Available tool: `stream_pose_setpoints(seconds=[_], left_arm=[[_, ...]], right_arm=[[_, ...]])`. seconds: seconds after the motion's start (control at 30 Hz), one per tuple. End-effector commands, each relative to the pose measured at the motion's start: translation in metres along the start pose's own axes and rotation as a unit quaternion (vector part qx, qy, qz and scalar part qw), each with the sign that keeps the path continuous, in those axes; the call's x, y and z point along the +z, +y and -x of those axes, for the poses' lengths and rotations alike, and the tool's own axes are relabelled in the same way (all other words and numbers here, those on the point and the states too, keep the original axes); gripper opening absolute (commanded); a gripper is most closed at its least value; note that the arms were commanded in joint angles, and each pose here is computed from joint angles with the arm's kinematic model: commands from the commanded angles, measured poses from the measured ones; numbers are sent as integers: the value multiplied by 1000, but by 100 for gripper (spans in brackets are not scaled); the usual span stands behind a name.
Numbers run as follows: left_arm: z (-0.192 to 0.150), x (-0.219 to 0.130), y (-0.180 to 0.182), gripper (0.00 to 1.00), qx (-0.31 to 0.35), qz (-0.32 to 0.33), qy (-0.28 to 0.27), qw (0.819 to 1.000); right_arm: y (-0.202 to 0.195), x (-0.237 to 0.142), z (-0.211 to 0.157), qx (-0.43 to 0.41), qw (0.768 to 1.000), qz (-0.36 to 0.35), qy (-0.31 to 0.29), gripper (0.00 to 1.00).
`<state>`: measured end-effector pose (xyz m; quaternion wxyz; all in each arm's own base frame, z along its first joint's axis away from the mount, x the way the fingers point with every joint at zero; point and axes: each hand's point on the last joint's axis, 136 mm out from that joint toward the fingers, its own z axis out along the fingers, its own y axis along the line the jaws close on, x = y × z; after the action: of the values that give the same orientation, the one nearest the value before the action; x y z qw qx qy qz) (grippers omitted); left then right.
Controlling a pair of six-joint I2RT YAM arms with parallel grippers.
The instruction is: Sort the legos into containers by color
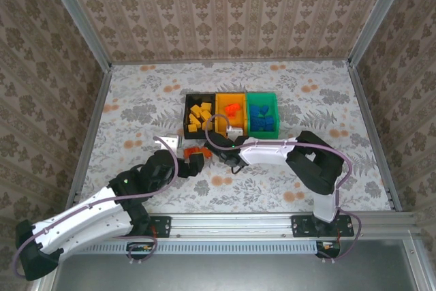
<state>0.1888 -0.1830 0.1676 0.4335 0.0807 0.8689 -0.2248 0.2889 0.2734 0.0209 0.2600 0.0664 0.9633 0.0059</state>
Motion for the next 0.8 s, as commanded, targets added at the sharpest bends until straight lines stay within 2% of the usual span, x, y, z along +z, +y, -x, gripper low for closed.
stream_pose_setpoints(seconds=[0.0, 0.17, 0.3, 0.5, 0.6, 0.77], left_arm=[[-5, 1, 8, 100, -7, 16, 0, 1000], [-7, 3, 8, 100, -3, 20, 7, 1000], [-11, 4, 11, 100, -2, 26, 13, 1000], [-23, 7, 18, 100, -8, 36, 27, 999], [-29, 9, 23, 100, -16, 43, 34, 998], [-35, 9, 26, 100, -25, 46, 41, 998]], right_arm=[[-25, -6, -3, -3, 1000, -22, 0, 42], [-31, -16, 3, -14, 1000, 4, 0, 33], [-28, -43, 21, -40, 998, 41, -17, 30], [-12, -83, 81, -65, 992, 94, -49, 30], [-4, -75, 108, -60, 993, 93, -51, 31], [12, -40, 146, -42, 995, 82, -42, 32]])
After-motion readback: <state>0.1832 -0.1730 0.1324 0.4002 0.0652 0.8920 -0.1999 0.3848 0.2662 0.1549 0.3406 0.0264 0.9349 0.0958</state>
